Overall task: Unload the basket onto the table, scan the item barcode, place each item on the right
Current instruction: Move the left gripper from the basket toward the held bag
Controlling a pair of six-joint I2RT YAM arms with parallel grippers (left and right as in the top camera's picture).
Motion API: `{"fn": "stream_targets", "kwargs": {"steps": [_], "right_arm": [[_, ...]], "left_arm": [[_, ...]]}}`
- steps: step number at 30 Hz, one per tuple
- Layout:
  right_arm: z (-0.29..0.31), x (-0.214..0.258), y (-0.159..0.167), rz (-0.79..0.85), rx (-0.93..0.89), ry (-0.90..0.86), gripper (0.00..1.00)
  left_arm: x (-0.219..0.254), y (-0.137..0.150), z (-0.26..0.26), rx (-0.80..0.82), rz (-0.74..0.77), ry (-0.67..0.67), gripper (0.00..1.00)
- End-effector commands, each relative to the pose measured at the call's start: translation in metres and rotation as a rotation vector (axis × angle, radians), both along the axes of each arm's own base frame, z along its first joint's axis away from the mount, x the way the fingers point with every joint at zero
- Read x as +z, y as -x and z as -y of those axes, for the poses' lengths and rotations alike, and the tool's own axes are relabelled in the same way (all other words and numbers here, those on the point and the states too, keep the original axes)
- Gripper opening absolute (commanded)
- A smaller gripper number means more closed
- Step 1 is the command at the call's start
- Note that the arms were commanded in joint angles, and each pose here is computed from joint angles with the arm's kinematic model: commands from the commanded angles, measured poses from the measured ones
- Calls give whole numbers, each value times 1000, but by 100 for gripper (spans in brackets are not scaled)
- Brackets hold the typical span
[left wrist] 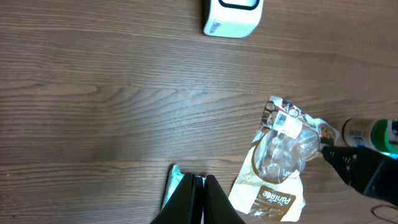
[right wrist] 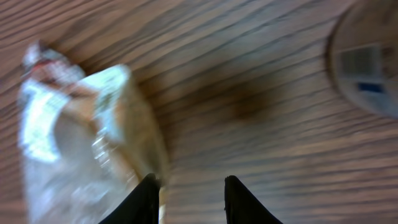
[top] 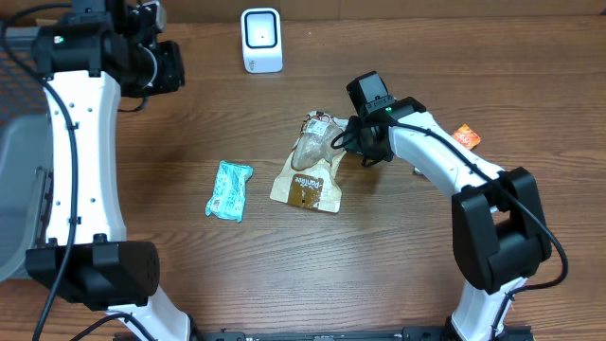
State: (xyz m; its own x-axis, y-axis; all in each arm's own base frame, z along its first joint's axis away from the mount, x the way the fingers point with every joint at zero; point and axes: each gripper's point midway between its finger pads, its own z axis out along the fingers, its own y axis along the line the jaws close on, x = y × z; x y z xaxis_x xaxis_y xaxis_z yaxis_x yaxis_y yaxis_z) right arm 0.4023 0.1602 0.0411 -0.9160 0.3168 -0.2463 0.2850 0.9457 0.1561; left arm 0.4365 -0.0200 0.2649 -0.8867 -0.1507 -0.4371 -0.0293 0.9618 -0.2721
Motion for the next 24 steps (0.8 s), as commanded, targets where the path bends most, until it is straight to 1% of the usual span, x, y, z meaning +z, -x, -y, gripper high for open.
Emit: {"fn": "stream_targets", "kwargs": {"steps": [1, 3, 5, 9, 11, 12, 16, 18, 21, 24], "right_arm": [[7, -13, -11, 10, -52, 43, 31], [5, -24, -14, 7, -49, 42, 31], [-3, -28, -19, 18, -4, 12, 31], [-37, -20, -29, 81, 221, -100, 32], [-55, -15, -30, 111, 333, -154, 32], [-60, -14, -29, 116, 360, -167, 32], [-64, -14, -25, 108, 369, -170, 32], [-61, -10, -27, 101, 341, -177, 31], [-60, 9, -29, 91, 337, -232, 27], [-55, 31, -30, 85, 327, -278, 26]], "left_arm": [[-7, -4, 14, -17, -13, -21, 4], [-11, -5, 26, -44, -21, -22, 4], [-16, -5, 36, -67, -31, -25, 4], [-31, -7, 54, -105, -65, -36, 4], [-42, -8, 62, -111, -97, -31, 4], [-47, -8, 66, -116, -109, -30, 4], [-66, -6, 83, -121, -170, -22, 4], [-77, -3, 96, -103, -210, -8, 4], [-89, 5, 112, -78, -262, 10, 4], [-108, 20, 132, -53, -336, 44, 4]]}}
